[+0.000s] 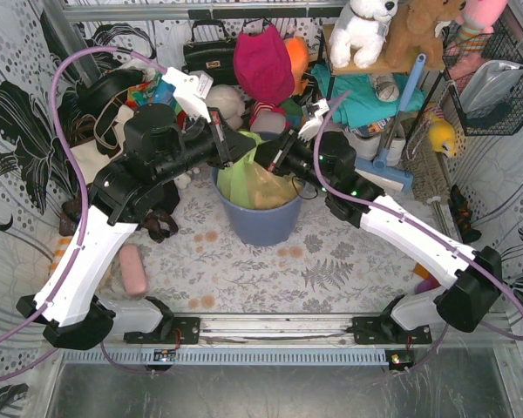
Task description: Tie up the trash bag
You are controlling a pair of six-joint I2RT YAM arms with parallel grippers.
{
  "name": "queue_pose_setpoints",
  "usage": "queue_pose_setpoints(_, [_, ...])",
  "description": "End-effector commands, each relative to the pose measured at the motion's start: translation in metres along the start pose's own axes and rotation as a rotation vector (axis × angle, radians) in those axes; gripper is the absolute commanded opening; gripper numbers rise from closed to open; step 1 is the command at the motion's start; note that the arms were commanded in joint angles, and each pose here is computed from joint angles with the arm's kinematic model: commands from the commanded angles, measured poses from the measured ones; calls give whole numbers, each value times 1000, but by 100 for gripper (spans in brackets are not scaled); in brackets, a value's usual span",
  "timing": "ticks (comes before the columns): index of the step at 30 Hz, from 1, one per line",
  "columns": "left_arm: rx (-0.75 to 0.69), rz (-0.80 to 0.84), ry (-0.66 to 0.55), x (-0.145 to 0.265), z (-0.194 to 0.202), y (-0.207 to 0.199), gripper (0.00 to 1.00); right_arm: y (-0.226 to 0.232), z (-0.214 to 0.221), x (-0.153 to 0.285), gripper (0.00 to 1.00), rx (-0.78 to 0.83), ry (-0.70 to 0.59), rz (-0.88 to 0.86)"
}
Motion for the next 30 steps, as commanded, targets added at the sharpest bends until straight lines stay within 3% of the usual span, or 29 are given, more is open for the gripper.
queue_pose_setpoints(1, [-16,43,-42,2,-10,-9,2,14,-22,-11,0,19,-196,-49])
queue_pose_setpoints(19, [-4,67,-21,-2,-4,-10,2,14,-7,-59,0,109,-621,-128])
queue_pose_setpoints(30, [-5,98,-3,1,0,-13,2,24,-4,-67,0,148,-766,-339])
Point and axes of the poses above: each gripper's point midway between its finger pads, its own x axis back along the fingers, its own y axis along the line the jaws close on, z = x × y, the point moved 5 cm from there along x, back along the fingers
